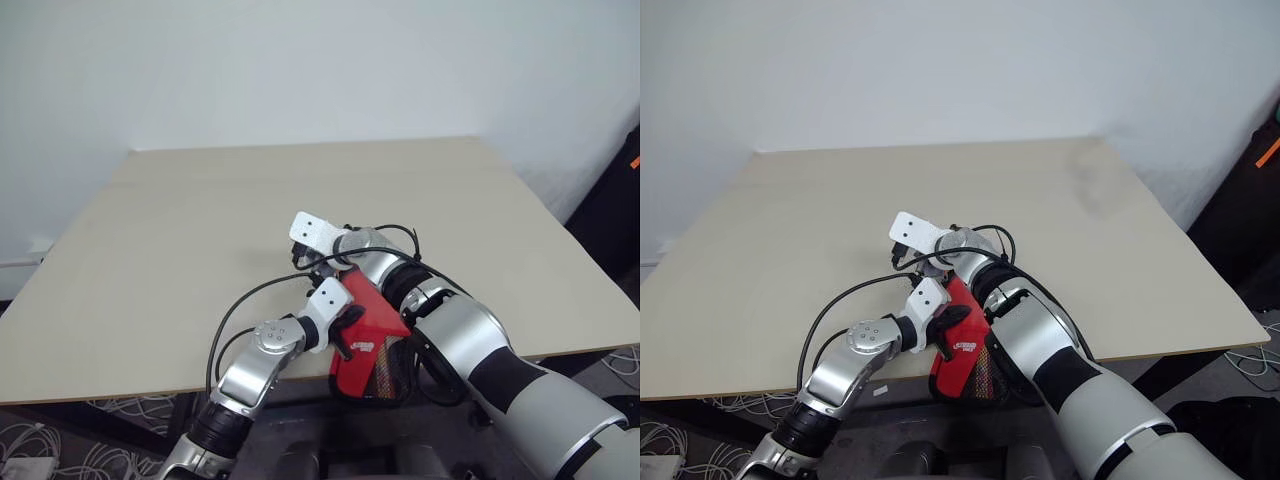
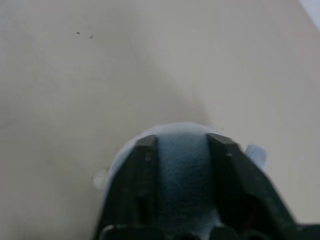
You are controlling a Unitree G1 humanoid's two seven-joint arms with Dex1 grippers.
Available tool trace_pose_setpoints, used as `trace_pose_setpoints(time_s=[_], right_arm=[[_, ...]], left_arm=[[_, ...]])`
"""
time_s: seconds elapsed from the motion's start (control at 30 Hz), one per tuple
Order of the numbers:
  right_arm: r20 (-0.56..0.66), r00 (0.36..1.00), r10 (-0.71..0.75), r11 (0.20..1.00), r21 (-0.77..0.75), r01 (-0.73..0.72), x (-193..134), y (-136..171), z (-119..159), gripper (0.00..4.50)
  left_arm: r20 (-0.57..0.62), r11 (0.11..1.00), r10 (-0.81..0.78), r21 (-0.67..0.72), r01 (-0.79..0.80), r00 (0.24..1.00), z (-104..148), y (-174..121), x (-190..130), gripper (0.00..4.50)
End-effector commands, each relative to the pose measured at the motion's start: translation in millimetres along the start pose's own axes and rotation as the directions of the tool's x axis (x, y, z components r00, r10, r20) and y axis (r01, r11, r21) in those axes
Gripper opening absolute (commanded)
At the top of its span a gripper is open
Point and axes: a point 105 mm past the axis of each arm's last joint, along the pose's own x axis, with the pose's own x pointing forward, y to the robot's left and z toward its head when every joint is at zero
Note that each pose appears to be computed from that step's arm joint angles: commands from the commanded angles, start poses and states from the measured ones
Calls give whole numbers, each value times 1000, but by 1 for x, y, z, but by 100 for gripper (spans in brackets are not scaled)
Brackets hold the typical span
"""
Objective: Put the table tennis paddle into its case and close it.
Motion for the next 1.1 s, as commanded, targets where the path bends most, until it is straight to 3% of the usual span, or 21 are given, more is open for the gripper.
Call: trace_pose_setpoints(time_s=[0.03, 0.37, 0.7, 1.1], right_arm=[[-44, 999, -19, 1000, 8, 19, -4, -10, -8, 14], [-72, 995, -63, 997, 32, 66, -14, -30, -20, 14], [-87, 973, -213, 963, 153, 224, -40, -77, -38, 14], [-106, 959, -263, 913, 294, 283, -53, -92, -64, 14]], left_arm=[[-42, 1000, 2, 10, -2, 999, -7, 1, 0, 0], [-43, 1000, -1, 15, 2, 999, -6, 3, 0, 0], [-46, 1000, -9, 19, 10, 999, -5, 3, 2, 0], [-43, 1000, -11, 11, 11, 999, -3, 7, 6, 0]])
